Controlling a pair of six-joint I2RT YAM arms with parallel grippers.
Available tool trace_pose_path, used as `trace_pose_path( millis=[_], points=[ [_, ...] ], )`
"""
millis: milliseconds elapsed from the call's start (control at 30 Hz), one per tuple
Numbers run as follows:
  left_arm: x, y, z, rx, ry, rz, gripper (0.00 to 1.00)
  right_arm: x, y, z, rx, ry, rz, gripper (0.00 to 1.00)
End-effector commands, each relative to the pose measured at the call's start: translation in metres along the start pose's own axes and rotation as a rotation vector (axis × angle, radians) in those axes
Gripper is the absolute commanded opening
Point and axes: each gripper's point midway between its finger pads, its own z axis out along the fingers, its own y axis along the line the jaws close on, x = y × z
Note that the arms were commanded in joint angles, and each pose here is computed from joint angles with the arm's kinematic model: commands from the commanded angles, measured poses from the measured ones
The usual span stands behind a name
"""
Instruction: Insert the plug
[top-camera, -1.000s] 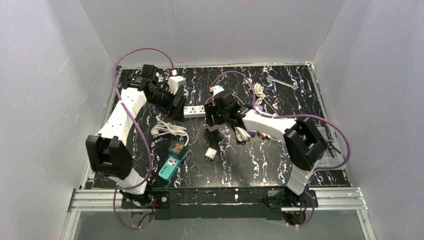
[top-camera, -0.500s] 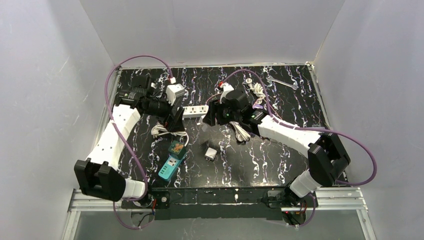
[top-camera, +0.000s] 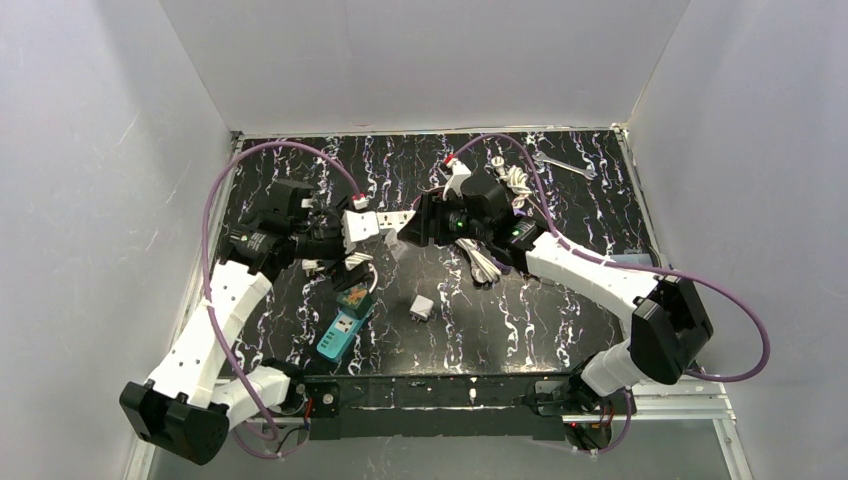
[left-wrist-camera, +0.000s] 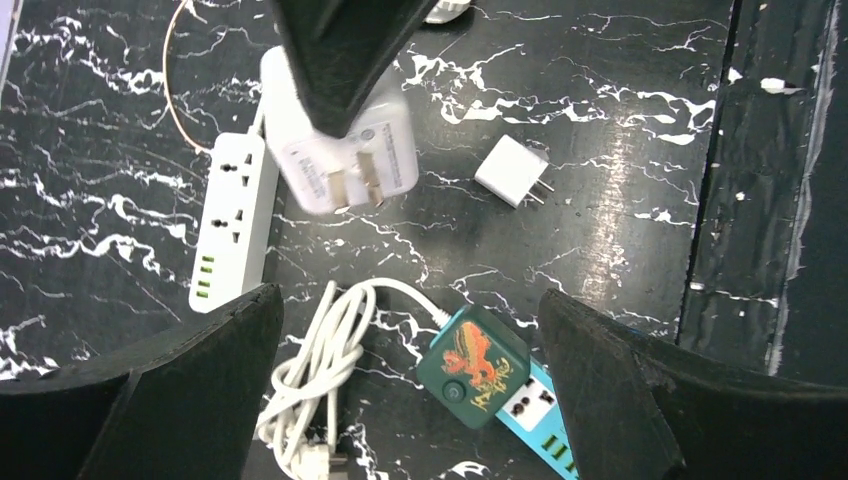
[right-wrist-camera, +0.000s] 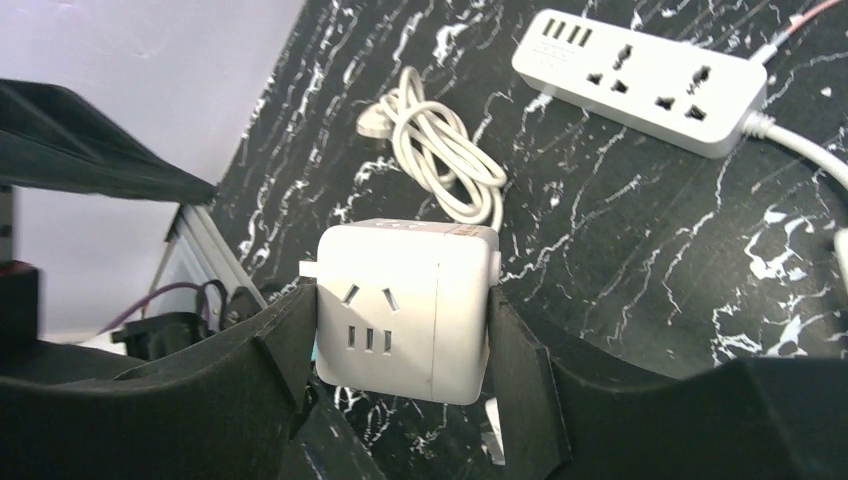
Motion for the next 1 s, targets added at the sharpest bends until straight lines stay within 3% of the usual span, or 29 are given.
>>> trace_pose_path(
  millis=[0,267,500,733,833,967],
  points=[
    [0.000,0.007,0.021,-0.013,0.022,0.037,0.98,-0.042,0.036,-0.015,-0.120,-0.144,-0.003,0.31],
    [-0.023,0.042,0.038,-0.179,-0.055,-0.071,0.98,-0.045,0.044,-0.018,-0.134,-0.156,-0.011,0.31],
    [-0.034,0.011,0.049,-0.020,-0.106,-0.135,0.98,-0.044,0.053,-0.015,-0.158,-0.161,-0.009,0.30],
    [-0.024,0.011,0.053,-0.011,-0.064,-0.092,0.98,-0.040,0.064,-0.017,-0.177,-0.158,-0.022,0.30],
    [-0.024,0.011,0.053,-0.007,-0.062,-0.085,0.85,-0.038,0.066,-0.018,-0.181,-0.154,-0.021,0.30],
    [-0.020,0.004,0.054,0.039,-0.041,-0.096,0.52,-0.041,0.073,-0.022,-0.196,-0.168,-0.016,0.30]
  ],
)
